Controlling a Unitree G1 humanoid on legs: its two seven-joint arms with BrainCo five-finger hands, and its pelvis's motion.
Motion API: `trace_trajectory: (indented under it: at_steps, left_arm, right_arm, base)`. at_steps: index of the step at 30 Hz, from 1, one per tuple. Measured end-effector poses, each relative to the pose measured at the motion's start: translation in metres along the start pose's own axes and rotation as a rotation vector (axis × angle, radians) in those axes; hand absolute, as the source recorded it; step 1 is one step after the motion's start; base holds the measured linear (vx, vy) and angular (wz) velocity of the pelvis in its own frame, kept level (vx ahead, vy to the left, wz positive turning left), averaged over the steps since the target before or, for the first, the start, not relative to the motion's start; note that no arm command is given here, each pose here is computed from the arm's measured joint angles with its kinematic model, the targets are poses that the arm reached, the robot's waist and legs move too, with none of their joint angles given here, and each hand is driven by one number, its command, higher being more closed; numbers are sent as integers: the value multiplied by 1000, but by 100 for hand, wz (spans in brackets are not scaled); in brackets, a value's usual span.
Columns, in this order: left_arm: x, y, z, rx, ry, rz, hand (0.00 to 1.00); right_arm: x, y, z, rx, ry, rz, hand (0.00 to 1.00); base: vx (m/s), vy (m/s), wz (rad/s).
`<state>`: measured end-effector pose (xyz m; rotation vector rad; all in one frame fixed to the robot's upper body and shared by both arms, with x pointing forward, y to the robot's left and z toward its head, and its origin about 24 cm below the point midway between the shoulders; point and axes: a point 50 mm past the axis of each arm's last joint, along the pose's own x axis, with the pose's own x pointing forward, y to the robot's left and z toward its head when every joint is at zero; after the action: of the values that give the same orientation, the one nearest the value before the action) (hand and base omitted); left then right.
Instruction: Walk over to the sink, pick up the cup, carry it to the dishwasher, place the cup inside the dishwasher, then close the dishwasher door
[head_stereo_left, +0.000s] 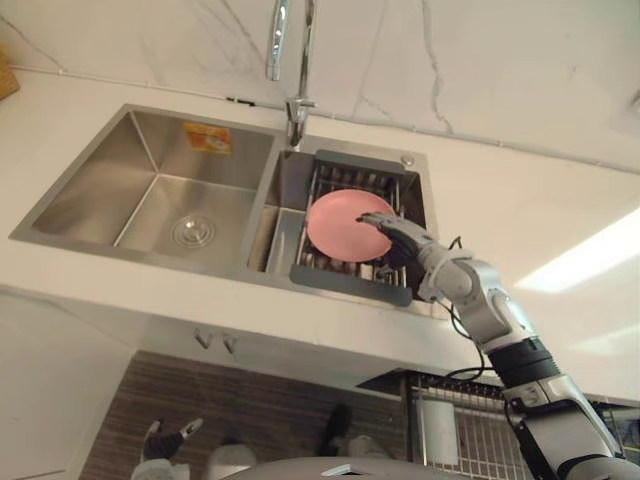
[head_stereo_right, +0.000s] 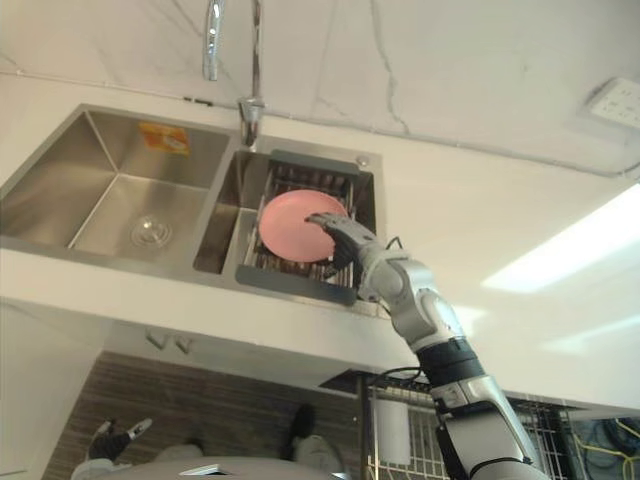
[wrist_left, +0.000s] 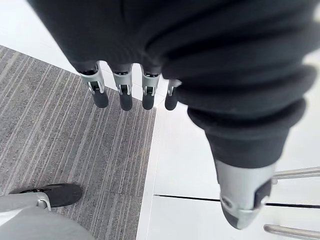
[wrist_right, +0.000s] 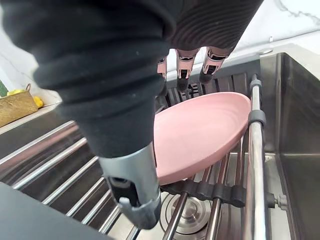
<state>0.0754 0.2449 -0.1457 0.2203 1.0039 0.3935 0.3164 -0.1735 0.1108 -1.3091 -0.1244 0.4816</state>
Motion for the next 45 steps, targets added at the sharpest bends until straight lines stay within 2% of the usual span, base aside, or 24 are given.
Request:
trace_trajectory:
  at_steps: [12, 17, 32, 33, 45]
  left_arm:
    - [-1, 3, -3, 9, 7, 6, 0]
    - [-2, 4, -5, 18, 10, 7, 0]
    - [-2, 5, -4, 21, -3, 10, 0]
    - [-1, 6, -4, 22, -4, 11, 0]
    - [-2, 1, -3, 49, -9, -11, 0]
  right_arm:
    - [9, 8, -10, -157, 74, 0, 0]
    - [9, 10, -11, -163, 77, -13, 0]
    - [16, 32, -16, -217, 80, 99, 0]
    - [16, 32, -16, -217, 80, 101, 100]
    - [20, 30, -23, -376, 107, -29, 100]
  base:
    - [-12, 18, 6]
    - [0, 0, 0]
    - [3, 9, 3]
    - [0, 0, 0]
    - [0, 0, 0]
